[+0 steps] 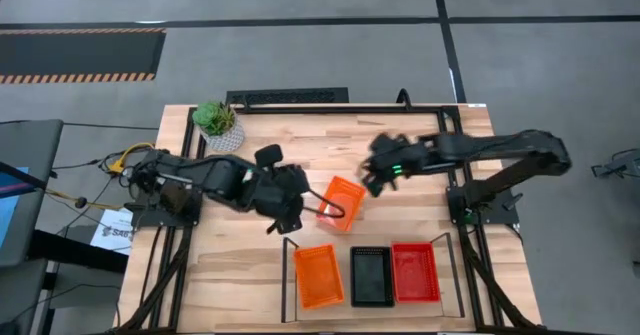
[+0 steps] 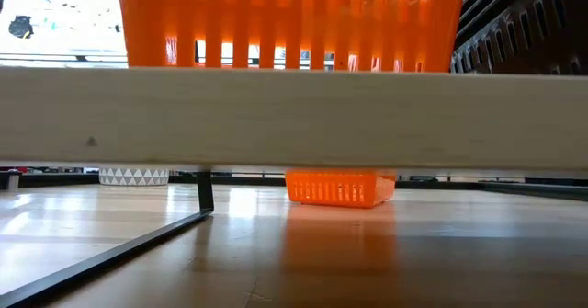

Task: Stack baskets on shelf by color
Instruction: Stack the orange bin on top of the orange bin on the shelf

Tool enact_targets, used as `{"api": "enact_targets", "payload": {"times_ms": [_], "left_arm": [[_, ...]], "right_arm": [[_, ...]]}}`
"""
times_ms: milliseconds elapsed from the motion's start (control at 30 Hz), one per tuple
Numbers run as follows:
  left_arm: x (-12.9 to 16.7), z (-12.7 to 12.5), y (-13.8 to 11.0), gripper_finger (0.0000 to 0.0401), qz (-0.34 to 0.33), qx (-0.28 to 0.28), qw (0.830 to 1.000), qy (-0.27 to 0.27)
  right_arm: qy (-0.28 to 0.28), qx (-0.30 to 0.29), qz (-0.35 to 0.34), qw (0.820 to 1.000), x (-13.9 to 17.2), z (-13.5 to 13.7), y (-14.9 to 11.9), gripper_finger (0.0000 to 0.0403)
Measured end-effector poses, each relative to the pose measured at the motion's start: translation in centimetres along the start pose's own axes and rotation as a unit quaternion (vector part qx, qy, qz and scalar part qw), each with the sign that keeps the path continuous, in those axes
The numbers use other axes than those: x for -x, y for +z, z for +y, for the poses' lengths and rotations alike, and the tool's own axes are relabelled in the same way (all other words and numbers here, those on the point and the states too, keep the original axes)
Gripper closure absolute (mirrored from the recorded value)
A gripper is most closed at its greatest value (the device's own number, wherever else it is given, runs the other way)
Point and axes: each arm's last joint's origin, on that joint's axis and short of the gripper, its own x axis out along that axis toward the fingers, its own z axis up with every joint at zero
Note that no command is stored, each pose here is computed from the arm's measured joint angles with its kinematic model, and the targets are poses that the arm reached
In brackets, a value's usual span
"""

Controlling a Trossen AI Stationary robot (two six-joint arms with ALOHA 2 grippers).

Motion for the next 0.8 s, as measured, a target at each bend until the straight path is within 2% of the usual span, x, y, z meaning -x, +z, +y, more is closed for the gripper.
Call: {"api": "enact_targets", "payload": {"times_ms": [133,300,400,533,733,800], "left_arm": [[-3.8,-0.2,-0.4,0.0292,0.05,-0.022,0.999,-0.001],[-9.8,-2.2,-0.7,0.0292,0.048,-0.05,0.993,-0.095],[-12.6,-3.0,-1.3,0.0292,0.03,-0.072,0.988,-0.135],[-15.1,-3.2,-2.2,0.0292,0.02,-0.106,0.983,-0.15],[-18.2,-2.6,-3.2,0.0292,0.042,-0.136,0.962,-0.234],[-19.1,-2.5,-3.3,0.0292,0.045,-0.152,0.956,-0.245]], "right_arm": [[-0.001,-0.032,-0.008,0.999,4.4,-1.7,-1.2,0.0285],[-0.006,-0.041,-0.032,0.999,7.6,-2.6,-2.5,0.0285],[-0.011,-0.039,-0.031,0.999,8.2,-2.8,-3.1,0.0285],[-0.02,-0.037,-0.02,0.999,8.3,-2.6,-3.7,0.0285],[-0.023,-0.02,-0.004,1.0,7.6,-1.5,-4.2,0.0285],[-0.023,-0.015,-0.001,1.0,7.4,-1.3,-4.3,0.0285]]}}
